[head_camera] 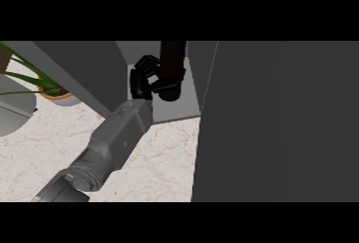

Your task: Pick up the wine, place it into the cabinet and close the cabinet

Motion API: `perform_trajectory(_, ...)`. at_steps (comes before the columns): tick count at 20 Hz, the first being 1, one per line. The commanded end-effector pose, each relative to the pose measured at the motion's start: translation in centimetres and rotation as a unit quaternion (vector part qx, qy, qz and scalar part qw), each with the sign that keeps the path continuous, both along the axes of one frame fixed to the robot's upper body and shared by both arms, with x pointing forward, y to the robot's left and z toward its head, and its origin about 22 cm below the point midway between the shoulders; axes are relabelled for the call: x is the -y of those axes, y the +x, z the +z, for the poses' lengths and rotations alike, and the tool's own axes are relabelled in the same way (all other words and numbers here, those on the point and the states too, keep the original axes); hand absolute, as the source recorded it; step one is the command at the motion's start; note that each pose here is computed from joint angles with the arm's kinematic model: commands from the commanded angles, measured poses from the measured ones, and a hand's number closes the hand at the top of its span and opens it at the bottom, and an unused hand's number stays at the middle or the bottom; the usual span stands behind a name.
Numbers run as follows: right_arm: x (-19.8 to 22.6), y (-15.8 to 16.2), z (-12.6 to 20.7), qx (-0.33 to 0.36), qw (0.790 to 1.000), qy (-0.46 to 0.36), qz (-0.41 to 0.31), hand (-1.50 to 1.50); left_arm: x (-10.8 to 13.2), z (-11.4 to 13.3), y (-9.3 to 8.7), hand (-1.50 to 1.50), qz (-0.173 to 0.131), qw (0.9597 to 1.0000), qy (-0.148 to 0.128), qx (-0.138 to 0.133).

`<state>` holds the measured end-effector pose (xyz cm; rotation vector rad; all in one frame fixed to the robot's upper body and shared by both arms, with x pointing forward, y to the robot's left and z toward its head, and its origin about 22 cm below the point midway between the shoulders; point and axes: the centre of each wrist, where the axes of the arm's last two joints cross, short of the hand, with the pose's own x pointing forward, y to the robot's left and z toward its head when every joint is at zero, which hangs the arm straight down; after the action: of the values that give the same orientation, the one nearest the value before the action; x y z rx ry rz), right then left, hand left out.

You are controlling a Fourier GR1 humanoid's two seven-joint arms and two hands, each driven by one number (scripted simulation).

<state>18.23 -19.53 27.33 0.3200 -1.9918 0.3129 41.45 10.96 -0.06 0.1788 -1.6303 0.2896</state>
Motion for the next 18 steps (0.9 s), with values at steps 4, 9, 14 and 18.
perform_trajectory(4,0.3,0.1,0.3,0.010,1.000,-0.004,0.000,-1.50,1.0,2.5,1.3,1.50,0.003,0.9996,-0.016,-0.023)
perform_trajectory(9,0.8,-0.4,0.1,0.018,1.000,-0.001,0.002,-1.50,0.4,1.5,0.9,1.50,0.006,0.9990,-0.030,-0.032)
perform_trajectory(14,0.7,-0.3,0.2,0.009,1.000,0.001,-0.004,-1.50,-1.0,1.7,1.3,1.50,0.031,0.9969,0.067,-0.026)
perform_trajectory(18,0.5,-0.4,0.3,0.013,1.000,-0.011,0.004,-1.50,-3.0,2.3,1.9,1.50,0.054,0.9836,0.172,-0.009)
